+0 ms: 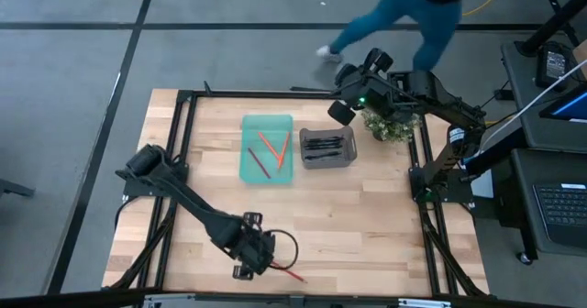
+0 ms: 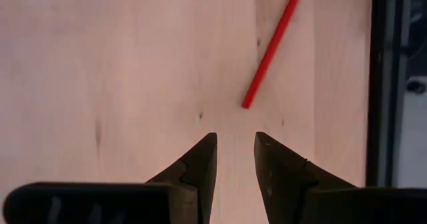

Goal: Sort pens & pencils
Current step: Put the red pencil into the green bin

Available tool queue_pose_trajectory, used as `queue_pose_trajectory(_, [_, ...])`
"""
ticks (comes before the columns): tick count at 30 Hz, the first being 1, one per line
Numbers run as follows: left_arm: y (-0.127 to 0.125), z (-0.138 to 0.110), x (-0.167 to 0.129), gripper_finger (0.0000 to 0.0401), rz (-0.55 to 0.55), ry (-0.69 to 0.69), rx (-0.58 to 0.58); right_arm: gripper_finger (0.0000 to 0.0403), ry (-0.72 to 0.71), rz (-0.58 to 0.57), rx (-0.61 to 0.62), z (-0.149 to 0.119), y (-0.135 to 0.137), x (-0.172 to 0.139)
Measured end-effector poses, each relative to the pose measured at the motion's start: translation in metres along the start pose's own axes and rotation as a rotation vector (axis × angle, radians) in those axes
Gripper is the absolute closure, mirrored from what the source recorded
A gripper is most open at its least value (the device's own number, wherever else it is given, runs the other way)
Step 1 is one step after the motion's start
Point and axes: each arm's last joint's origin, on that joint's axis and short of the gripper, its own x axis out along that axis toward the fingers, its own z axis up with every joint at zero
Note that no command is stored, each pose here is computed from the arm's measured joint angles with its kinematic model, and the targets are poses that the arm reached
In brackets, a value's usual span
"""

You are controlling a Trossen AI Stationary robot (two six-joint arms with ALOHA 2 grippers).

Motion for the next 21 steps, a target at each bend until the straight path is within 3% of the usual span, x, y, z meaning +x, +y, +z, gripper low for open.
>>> queue_pose_trajectory(7, [-0.005,0.008,0.016,0.0307,-0.004,0.014,0.082,0.0325,-0.004,0.010,0.011,0.001,0.000,0.000])
queue_pose_trajectory(13, [-0.012,0.016,0.031,0.0307,-0.083,-0.014,0.130,0.0325,-0.004,0.010,0.010,0.001,0.000,0.000])
queue_pose_trajectory(21, [-0.011,0.020,0.047,0.0307,-0.133,0.009,0.129,0.0325,-0.003,0.010,0.008,0.000,0.000,0.000])
